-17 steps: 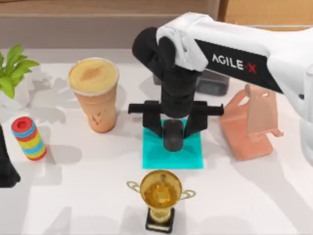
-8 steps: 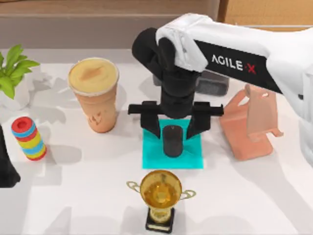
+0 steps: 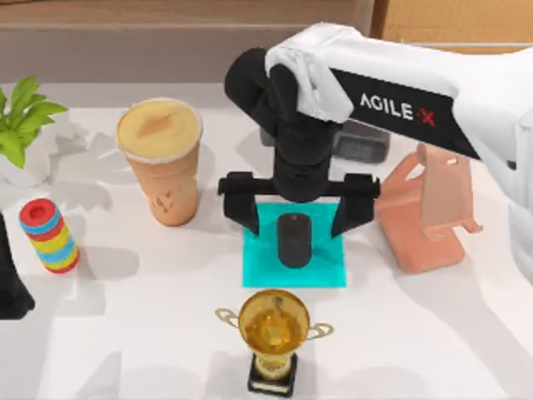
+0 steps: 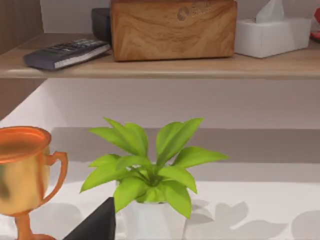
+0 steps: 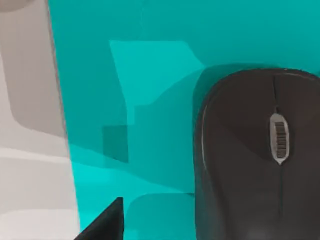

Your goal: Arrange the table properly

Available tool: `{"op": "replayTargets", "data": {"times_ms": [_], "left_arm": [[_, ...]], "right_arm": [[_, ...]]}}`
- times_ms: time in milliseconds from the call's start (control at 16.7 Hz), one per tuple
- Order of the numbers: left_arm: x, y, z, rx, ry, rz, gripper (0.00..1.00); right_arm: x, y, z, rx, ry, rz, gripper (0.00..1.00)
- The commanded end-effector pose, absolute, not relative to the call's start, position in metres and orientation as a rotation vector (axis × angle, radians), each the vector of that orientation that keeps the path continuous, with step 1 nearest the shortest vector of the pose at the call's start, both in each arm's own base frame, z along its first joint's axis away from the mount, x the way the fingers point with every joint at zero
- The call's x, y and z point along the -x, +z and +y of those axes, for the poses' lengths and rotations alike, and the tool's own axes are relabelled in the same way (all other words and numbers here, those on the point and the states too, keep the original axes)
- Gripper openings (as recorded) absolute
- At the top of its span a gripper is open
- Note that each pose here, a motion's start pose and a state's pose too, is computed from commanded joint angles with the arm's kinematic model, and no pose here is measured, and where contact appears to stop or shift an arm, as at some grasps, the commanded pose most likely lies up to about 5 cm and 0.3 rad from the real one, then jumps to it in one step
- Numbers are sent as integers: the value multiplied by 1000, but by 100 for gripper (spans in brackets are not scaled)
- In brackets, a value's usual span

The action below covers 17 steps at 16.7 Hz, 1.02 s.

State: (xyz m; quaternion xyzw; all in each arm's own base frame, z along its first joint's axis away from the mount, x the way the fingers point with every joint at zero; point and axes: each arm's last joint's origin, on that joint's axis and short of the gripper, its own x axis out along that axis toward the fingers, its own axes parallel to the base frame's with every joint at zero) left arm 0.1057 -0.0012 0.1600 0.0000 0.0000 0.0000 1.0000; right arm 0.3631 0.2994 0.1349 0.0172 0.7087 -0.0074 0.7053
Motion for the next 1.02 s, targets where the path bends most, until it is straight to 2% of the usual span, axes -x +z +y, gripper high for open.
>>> {"op": "replayTargets", "data": {"times_ms": [300,600,840,1020], "left_arm": [[-106,160,-1,0,0,0,100],[-106,160,-1,0,0,0,100],[-106,160,-1,0,0,0,100],[-106,160,-1,0,0,0,100]], "right_arm": [[-363,140,299,-38,-3,1565,100],[-356,216,284,11,198,1406,100],[-344,282,230,98,330,1245,100],[-334,304,171,182,356,1176,100]]}}
